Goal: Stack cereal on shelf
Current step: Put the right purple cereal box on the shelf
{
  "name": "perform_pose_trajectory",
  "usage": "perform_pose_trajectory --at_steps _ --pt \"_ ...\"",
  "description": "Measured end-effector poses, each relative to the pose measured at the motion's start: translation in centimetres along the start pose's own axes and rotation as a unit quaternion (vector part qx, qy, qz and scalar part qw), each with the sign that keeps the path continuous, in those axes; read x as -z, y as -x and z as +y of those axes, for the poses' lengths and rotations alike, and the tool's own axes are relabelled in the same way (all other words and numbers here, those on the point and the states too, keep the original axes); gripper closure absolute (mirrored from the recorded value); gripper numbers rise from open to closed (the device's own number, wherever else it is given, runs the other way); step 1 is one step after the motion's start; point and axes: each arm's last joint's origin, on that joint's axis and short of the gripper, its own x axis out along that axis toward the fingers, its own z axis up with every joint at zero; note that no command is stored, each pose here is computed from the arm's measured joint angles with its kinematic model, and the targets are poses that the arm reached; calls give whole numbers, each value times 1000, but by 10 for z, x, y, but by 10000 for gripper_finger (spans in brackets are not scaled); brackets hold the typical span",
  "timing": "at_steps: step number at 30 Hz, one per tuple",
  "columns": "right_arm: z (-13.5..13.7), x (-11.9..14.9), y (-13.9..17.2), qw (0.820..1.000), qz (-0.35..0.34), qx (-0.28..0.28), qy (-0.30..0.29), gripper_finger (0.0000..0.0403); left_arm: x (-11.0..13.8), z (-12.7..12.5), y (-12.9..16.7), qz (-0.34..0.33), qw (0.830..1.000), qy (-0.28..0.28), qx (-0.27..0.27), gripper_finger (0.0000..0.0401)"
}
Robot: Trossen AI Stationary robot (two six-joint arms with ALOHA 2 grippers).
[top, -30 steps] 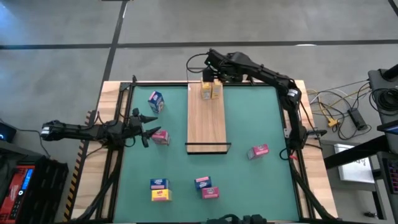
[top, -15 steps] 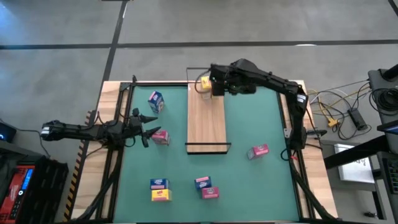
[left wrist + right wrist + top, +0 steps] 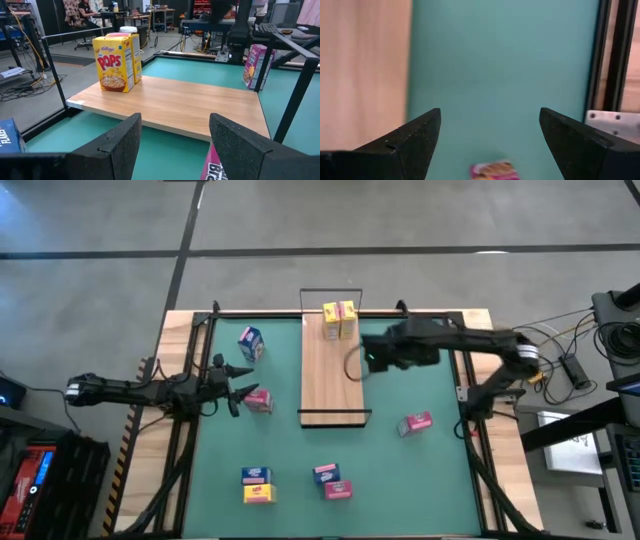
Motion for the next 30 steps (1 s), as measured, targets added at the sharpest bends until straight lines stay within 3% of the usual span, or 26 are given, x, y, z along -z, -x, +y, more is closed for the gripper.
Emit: perform_pose_trajectory --at_steps 6,9,11,13,16,21,30 --pt "-40 38 -4 997 8 -31 73 75 0 0 0 0 1000 0 0 183" --pt "-49 50 -8 986 21 -73 148 68 0 0 0 1 1000 0 0 183" --pt "-53 57 -13 965 43 -102 237 60 0 0 0 1 1000 -1 0 183" --pt "-55 64 -19 931 70 -133 333 50 0 0 0 1 1000 0 0 183" --pt "-58 72 -29 893 80 -135 423 40 0 0 0 1 1000 0 0 183" --pt "-66 75 -39 855 64 -130 498 38 0 0 0 2 1000 -1 0 183" --pt "-69 84 -32 808 50 -170 562 37 0 0 0 1 1000 -1 0 183"
